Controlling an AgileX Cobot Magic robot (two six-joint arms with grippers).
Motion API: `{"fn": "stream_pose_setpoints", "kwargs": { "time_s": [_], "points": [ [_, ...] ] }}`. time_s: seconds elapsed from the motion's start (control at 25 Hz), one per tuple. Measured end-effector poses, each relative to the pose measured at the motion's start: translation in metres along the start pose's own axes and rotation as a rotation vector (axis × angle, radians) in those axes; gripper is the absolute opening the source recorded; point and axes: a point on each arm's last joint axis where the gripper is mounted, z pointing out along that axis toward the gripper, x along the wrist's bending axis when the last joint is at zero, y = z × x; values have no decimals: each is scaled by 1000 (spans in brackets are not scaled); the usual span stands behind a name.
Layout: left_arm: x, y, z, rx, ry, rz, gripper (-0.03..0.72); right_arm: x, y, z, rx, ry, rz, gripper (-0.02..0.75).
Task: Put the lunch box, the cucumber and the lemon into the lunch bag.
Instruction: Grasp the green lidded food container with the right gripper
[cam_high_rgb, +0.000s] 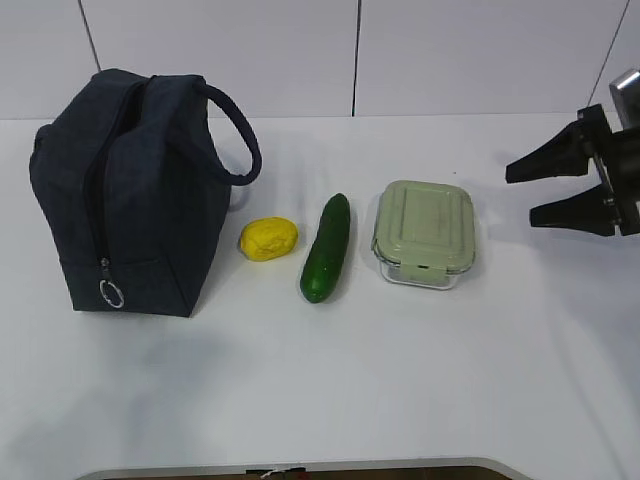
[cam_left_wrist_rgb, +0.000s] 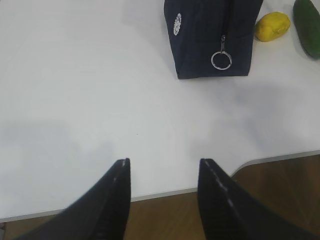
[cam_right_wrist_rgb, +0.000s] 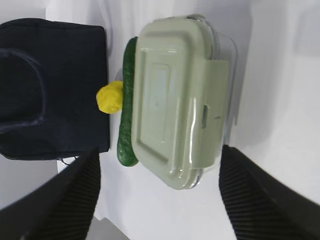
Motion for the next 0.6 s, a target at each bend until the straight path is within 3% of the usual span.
{"fn": "stream_pose_setpoints", "kwargs": {
  "time_s": [0.36, 0.6],
  "points": [
    [0, 0, 0, 0, 0, 0, 315, -12, -7, 43, 90, -24, -21, 582],
    [0, 0, 0, 0, -1, 0, 315, -12, -3, 56, 40, -87, -50, 582]
  ]
}}
